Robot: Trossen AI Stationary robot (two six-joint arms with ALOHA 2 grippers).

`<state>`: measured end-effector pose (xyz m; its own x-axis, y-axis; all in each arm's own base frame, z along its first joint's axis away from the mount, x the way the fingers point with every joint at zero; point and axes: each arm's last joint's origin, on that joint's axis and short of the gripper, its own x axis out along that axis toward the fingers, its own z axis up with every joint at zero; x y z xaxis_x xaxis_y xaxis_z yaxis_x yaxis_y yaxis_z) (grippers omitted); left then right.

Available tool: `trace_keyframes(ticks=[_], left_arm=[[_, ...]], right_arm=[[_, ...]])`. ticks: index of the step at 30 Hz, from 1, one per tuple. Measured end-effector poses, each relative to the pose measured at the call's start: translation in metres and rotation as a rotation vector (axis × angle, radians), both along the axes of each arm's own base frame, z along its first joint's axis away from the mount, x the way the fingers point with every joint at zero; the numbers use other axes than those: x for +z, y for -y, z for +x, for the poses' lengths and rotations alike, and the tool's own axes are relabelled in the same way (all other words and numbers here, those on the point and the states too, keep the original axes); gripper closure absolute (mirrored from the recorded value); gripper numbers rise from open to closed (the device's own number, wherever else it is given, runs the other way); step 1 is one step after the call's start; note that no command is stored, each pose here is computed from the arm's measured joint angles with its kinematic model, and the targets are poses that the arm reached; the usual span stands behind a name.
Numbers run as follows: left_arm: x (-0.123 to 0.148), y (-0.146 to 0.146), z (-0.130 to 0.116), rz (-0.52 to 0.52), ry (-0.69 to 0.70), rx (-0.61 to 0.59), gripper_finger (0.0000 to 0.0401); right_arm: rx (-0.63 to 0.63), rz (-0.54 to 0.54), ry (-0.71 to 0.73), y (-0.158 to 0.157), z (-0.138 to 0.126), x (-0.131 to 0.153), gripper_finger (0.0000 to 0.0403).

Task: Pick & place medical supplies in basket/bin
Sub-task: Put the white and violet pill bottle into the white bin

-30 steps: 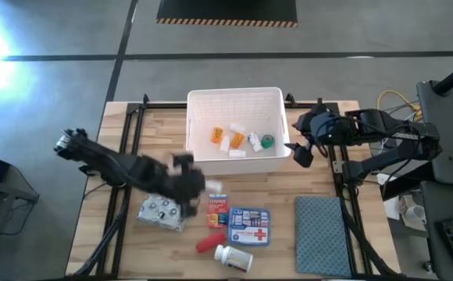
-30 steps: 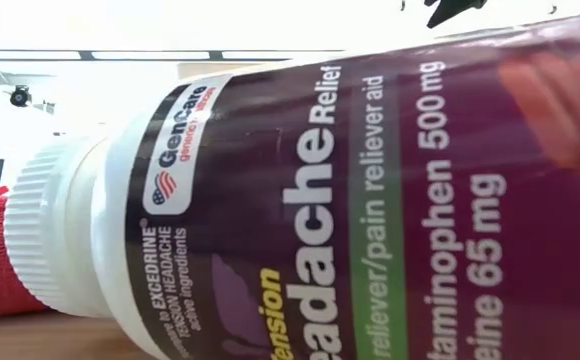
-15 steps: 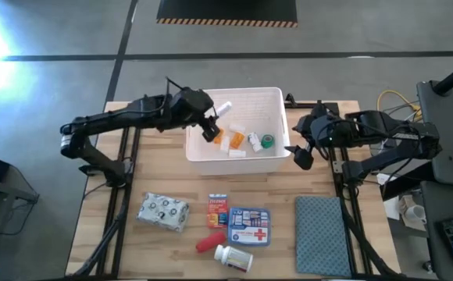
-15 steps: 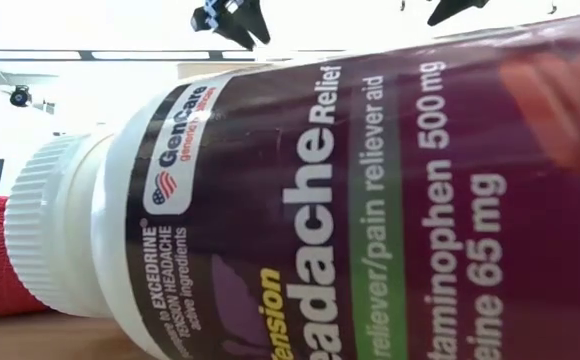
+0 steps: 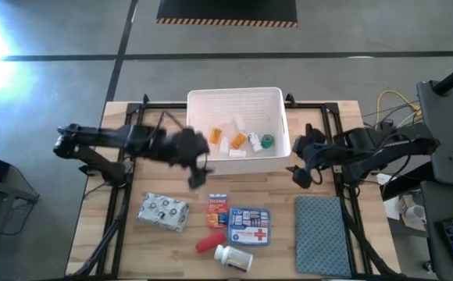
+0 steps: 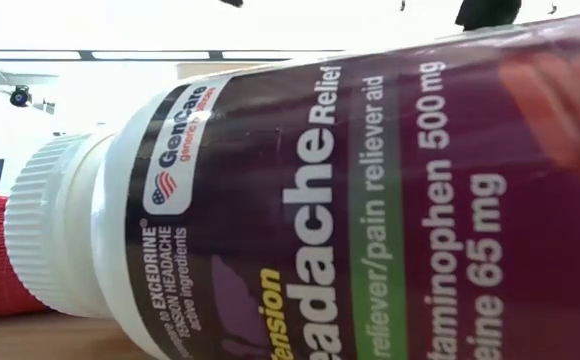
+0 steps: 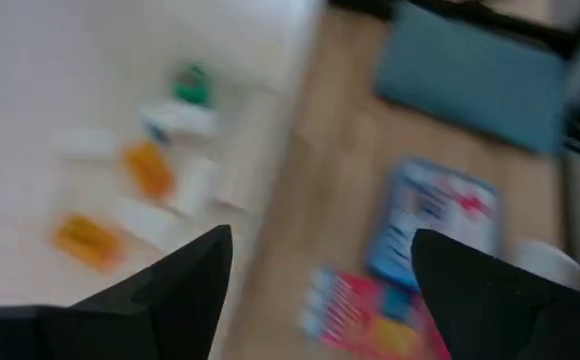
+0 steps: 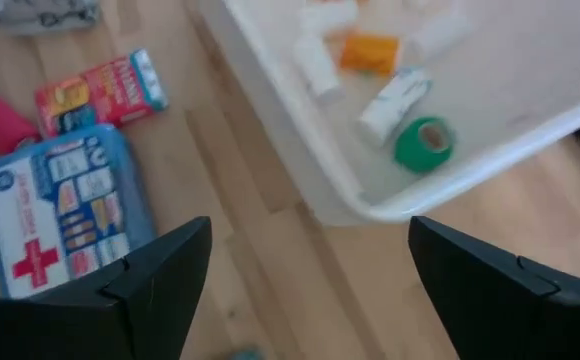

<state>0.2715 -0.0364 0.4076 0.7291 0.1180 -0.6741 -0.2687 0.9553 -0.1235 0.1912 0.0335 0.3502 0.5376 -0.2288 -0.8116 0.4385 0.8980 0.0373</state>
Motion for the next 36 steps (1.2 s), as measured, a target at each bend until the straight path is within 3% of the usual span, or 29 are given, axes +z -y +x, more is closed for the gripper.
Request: trace_keyframes(ticks=[3,7,10,13,19,22,25,28,33,36], left_arm=[[-0.009,0.029,-0.005,-0.099,-0.042,-0.005,0.0119],[-0.035,0.052,-0.013,-0.293,-0.127,0.16,0.0121],[-0.058,0.067,-0.019,-0.397,-0.184,0.289,0.0121],[-0.08,0.085,-0.02,-0.492,-0.198,0.312,0.0121],[-0.108,0.123,-0.011,-0.76,0.006,0.231,0.0121],[-0.122,0.138,-0.009,-0.834,0.078,0.242,0.0121],[-0.138,0.154,-0.008,-0.809,0.046,0.244,0.0121],[-0.152,0.175,-0.002,-0.704,0.001,0.162,0.0121],[-0.161,0.21,0.025,-0.357,-0.028,-0.177,0.0121],[-0.167,0.218,0.036,-0.14,-0.178,-0.282,0.0121]], right_arm=[[0.01,0.052,-0.005,-0.002,0.004,-0.011,0.0075],[0.029,0.137,0.03,-0.006,0.011,-0.022,0.0075],[0.066,0.261,0.045,-0.011,0.016,-0.032,0.0075],[0.108,0.385,0.017,-0.015,0.02,-0.047,0.0075],[0.124,0.509,-0.121,-0.023,0.013,-0.087,0.0075],[0.164,0.524,-0.114,-0.031,0.012,-0.098,0.0075],[0.188,0.545,-0.087,-0.039,0.012,-0.107,0.0075],[0.194,0.58,-0.054,-0.048,0.011,-0.113,0.0075],[0.184,0.59,-0.038,-0.057,0.009,-0.116,0.0075],[0.137,0.583,-0.025,-0.058,0.009,-0.116,0.0075]])
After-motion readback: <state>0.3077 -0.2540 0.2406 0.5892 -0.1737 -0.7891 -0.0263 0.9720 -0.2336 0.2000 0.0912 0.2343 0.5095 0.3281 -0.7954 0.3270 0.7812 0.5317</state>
